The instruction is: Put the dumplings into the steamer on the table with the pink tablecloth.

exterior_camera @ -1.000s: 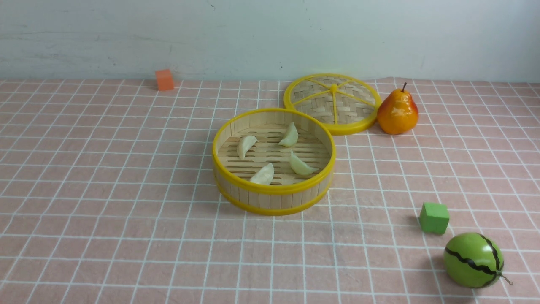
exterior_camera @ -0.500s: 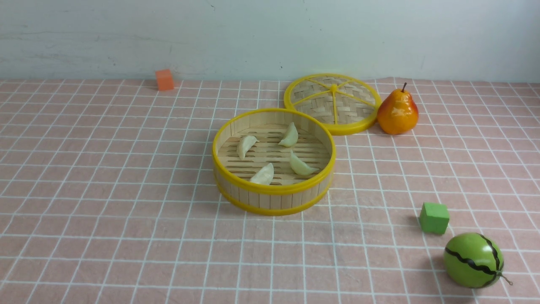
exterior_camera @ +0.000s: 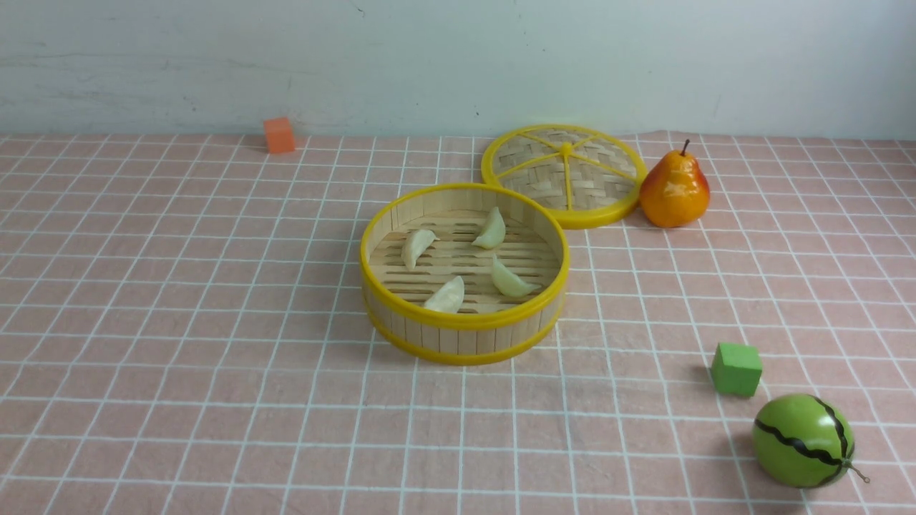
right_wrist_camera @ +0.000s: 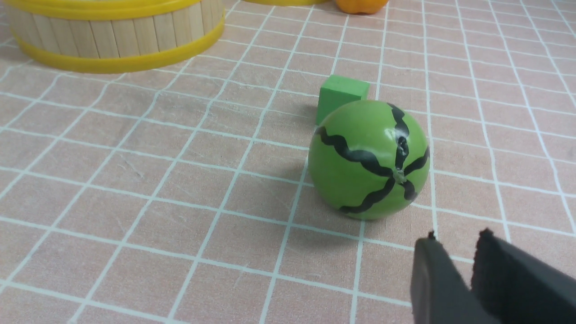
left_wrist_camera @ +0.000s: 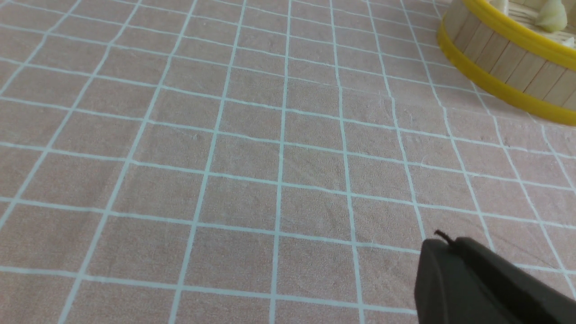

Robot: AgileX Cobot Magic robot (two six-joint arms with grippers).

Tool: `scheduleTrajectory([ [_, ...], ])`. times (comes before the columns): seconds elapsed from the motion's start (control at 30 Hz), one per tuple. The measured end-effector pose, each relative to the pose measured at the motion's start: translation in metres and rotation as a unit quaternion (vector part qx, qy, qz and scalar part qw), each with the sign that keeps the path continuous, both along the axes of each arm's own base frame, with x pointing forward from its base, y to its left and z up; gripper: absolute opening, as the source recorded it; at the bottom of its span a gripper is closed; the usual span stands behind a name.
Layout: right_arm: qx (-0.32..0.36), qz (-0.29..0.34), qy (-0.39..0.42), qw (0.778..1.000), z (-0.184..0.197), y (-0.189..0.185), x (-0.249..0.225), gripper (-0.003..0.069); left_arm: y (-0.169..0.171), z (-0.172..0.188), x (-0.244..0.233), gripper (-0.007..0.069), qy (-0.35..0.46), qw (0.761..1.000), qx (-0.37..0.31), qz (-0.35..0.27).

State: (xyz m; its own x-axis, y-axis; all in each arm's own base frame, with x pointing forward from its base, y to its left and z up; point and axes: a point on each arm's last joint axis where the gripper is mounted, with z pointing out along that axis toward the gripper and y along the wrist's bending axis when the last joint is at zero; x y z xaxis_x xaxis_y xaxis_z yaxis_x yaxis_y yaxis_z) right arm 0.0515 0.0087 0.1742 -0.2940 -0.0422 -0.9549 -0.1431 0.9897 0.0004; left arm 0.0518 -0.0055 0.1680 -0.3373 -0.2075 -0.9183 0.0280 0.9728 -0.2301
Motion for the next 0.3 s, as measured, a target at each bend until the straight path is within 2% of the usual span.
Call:
scheduleTrajectory([
  [0.3, 0.000, 0.000, 0.000, 1.000, 0.0000, 0.0000, 0.0000, 0.0158, 0.0000, 0.0000, 0.0000, 0.0001, 0.000, 1.000, 0.000, 0.000],
])
